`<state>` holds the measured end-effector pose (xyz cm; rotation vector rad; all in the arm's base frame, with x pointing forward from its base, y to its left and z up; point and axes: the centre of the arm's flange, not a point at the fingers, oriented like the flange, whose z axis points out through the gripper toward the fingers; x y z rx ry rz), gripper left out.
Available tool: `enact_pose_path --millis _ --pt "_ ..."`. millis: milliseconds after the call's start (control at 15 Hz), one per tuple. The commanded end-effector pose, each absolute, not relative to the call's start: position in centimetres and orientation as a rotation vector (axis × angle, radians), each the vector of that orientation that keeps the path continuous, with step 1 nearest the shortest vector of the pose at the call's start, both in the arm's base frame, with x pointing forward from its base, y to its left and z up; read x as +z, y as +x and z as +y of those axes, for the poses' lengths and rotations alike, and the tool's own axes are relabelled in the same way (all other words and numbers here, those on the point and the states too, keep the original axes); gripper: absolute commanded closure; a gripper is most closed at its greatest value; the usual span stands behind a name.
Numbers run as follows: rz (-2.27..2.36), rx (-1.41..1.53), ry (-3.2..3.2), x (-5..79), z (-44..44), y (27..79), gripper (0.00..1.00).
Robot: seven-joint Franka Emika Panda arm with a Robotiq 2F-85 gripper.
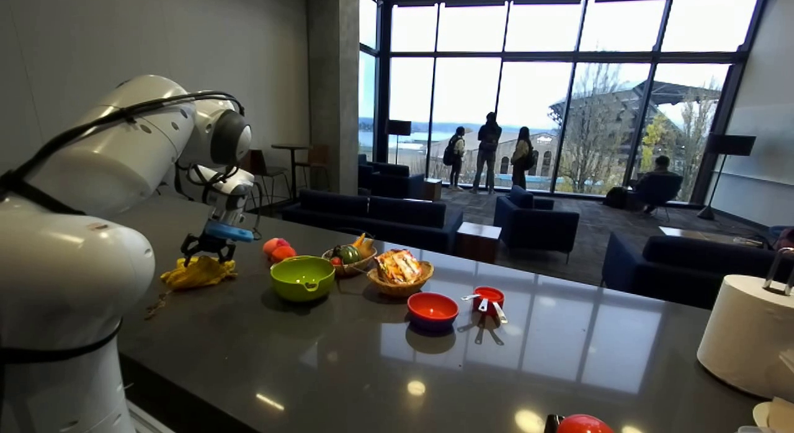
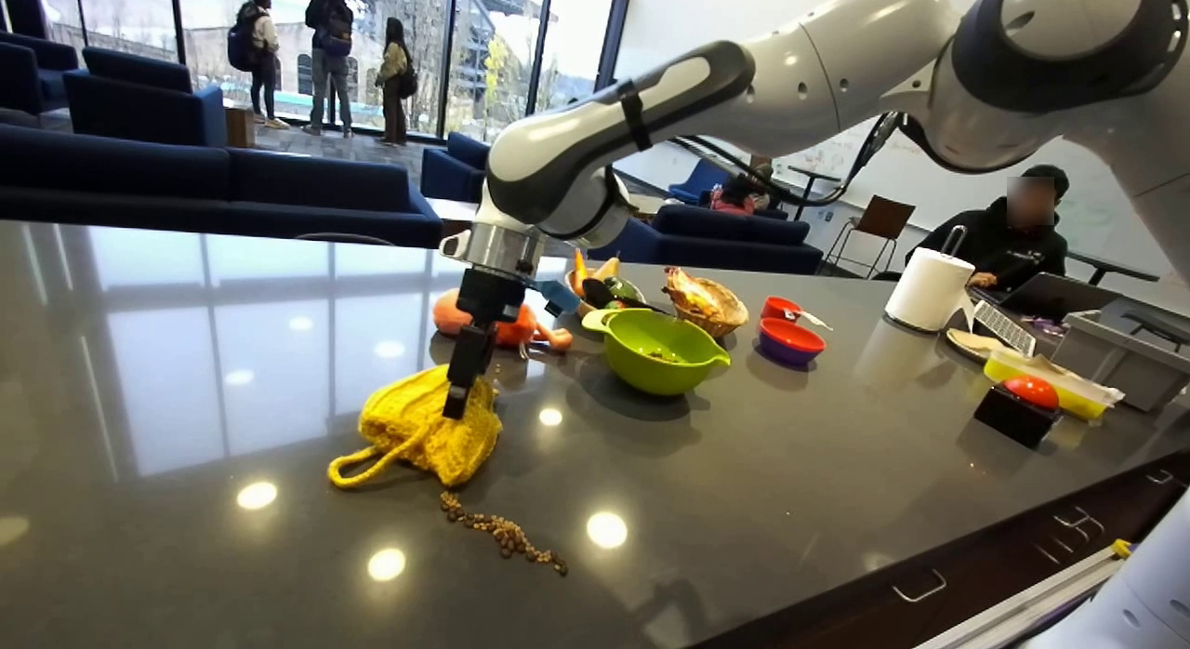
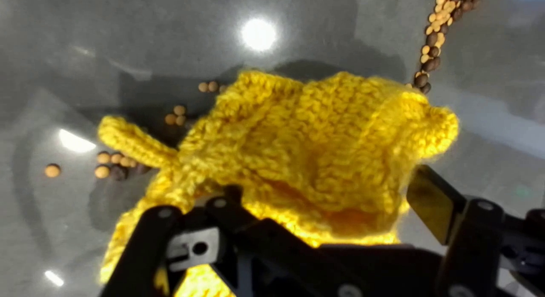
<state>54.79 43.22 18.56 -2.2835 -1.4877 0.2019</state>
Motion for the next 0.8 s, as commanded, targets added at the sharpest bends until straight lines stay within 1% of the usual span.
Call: enact_pose_path --millis 0,267,333,467,733 --pt "-1.517 0.183 -2.218 18.3 43.5 54.5 0.0" --pt "-1.548 0.201 -2.182 17.6 43.7 53.7 0.0" --pt "-1.553 0.206 -2.177 17.4 43.7 53.5 0.22" --pt "-1.559 0.212 -2.172 17.2 43.7 53.4 0.31" --pt "-1.567 0.209 -2.178 17.3 43.6 53.5 0.63"
